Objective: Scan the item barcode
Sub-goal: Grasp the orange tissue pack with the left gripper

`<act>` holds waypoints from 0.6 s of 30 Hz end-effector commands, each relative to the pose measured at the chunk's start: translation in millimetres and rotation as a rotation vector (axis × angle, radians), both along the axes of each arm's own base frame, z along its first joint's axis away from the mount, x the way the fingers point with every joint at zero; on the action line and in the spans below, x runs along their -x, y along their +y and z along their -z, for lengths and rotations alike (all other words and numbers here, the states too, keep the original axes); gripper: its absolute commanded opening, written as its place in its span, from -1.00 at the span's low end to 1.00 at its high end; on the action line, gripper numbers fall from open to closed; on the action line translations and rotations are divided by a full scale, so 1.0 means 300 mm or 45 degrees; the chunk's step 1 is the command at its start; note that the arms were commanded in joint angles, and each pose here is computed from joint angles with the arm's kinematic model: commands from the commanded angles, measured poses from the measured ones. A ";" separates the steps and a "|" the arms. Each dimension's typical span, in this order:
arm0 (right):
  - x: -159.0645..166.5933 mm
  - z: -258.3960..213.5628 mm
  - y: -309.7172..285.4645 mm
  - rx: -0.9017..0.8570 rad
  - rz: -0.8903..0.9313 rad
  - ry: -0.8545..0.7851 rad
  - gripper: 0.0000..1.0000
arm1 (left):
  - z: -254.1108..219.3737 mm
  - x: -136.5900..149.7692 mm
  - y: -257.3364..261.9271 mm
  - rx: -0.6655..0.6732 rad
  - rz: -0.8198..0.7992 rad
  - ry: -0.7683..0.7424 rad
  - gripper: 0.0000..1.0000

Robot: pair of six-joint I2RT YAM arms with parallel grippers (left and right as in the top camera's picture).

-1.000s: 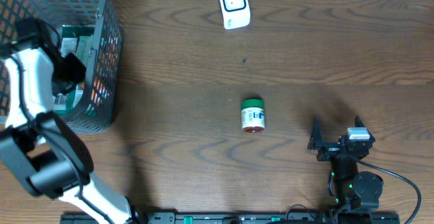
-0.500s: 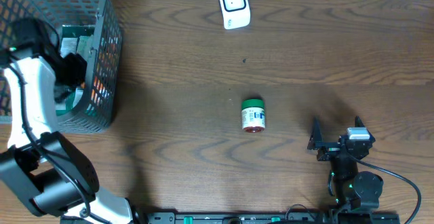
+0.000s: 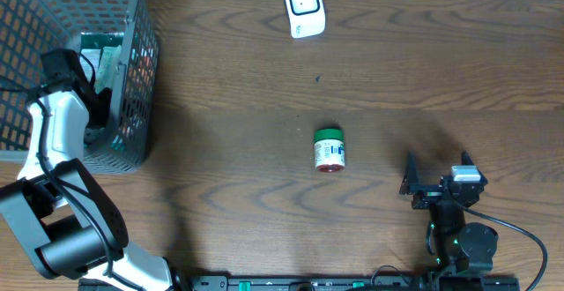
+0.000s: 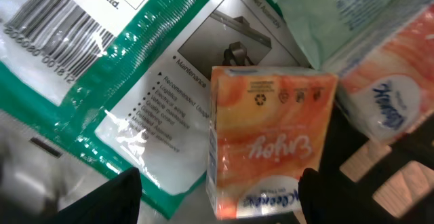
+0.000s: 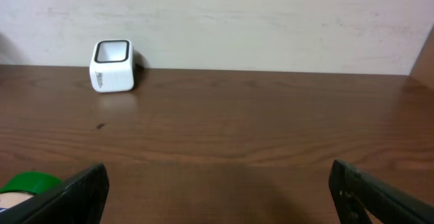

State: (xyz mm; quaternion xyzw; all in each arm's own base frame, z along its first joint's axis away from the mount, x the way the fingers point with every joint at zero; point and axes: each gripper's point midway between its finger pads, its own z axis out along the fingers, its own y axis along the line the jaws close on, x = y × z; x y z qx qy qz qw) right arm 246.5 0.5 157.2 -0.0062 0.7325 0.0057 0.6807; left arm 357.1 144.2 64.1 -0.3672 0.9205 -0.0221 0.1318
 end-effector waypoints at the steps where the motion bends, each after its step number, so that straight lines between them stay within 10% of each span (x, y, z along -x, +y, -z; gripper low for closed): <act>1: 0.001 0.001 0.007 -0.008 -0.009 0.000 0.99 | 0.049 0.015 -0.004 0.016 -0.025 0.023 0.50; 18: 0.001 0.000 0.008 -0.008 -0.009 -0.001 0.99 | 0.084 0.008 -0.001 0.000 -0.026 -0.012 0.49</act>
